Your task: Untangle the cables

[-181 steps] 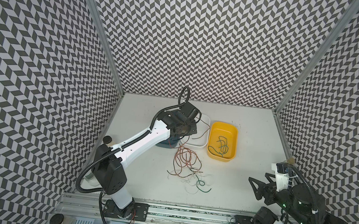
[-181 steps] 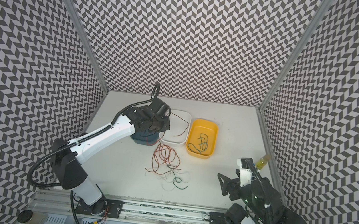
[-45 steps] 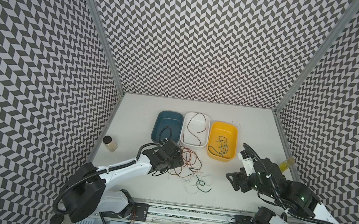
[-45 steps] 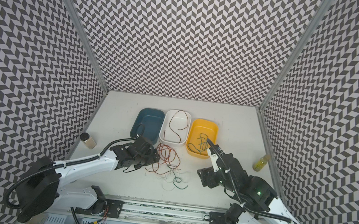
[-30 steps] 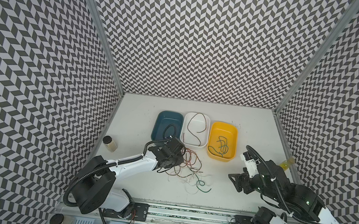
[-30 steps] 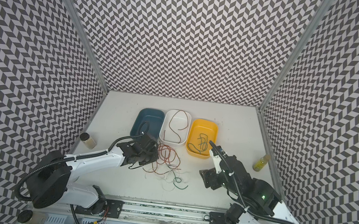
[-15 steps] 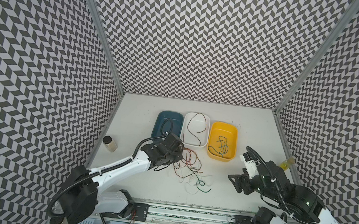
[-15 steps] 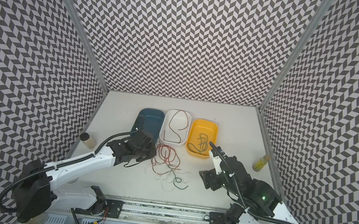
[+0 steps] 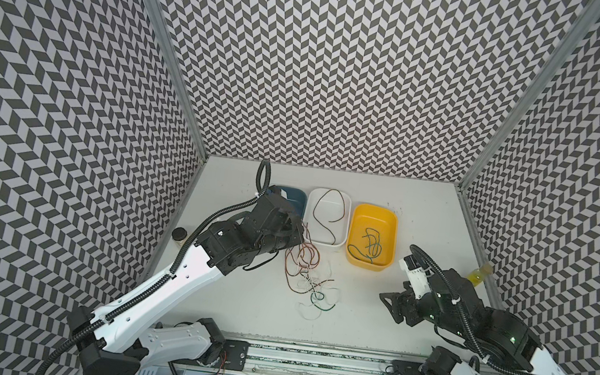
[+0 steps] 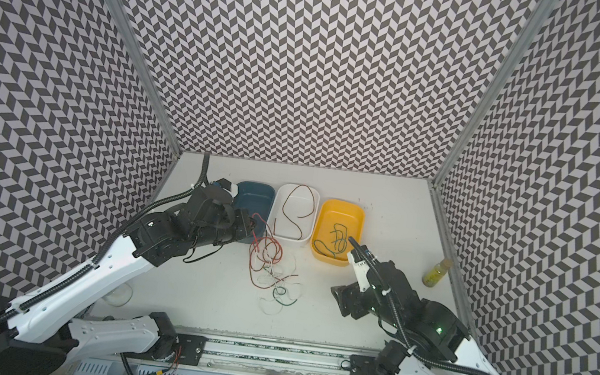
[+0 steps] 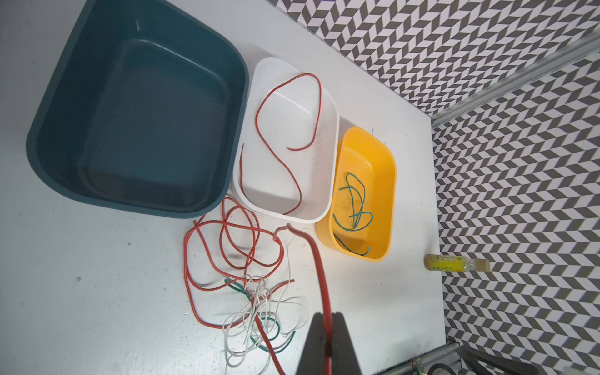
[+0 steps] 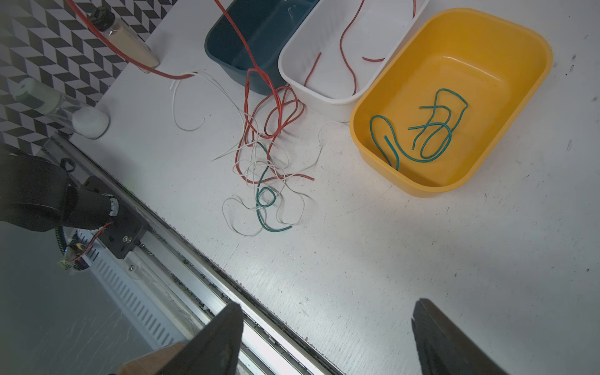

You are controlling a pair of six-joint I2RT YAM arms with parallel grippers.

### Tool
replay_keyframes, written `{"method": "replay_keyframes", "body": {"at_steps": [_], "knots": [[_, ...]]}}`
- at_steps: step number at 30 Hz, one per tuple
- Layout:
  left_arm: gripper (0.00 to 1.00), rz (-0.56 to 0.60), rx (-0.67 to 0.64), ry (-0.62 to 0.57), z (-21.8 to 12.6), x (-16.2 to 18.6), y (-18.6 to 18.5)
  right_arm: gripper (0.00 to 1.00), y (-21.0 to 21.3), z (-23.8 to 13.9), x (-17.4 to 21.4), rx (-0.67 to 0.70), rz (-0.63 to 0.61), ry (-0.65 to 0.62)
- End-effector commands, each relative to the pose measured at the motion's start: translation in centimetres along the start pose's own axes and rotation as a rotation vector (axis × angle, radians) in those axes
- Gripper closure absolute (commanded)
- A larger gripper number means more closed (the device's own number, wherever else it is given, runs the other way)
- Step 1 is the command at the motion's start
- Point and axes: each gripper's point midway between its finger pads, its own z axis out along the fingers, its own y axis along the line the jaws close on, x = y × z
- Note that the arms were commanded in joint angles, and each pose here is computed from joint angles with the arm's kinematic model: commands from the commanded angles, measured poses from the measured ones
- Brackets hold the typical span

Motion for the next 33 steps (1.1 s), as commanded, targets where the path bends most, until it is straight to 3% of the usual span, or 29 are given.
{"method": "replay_keyframes", "body": {"at_steps": [1,9,15,22,26,33], "knots": [[1.0,0.061,0.031,-0.021,-2.2,-1.3,-2.0,0.18,0.5,0.4,-0.2,-0.024,-0.017,-0.009],[1.0,0.143,0.167,-0.057,-5.0,-3.7,-8.1,0.19,0.7,0.7,0.0,-0.031,-0.019,0.004],[1.0,0.183,0.205,-0.08,-4.6,-4.3,-10.3,0.19,1.3,0.6,-0.5,-0.064,-0.015,-0.014],[1.0,0.161,0.288,-0.058,-3.1,-3.8,-12.3,0.19,6.3,2.2,-4.6,-0.343,0.114,-0.216],[1.0,0.166,0.321,-0.063,-3.7,-3.4,-13.3,0.19,7.1,3.9,-6.8,-0.381,0.138,-0.328],[1.0,0.168,0.347,-0.047,-3.7,-1.9,-14.1,0.19,8.9,5.2,-10.2,-0.366,0.064,-0.455]]}}
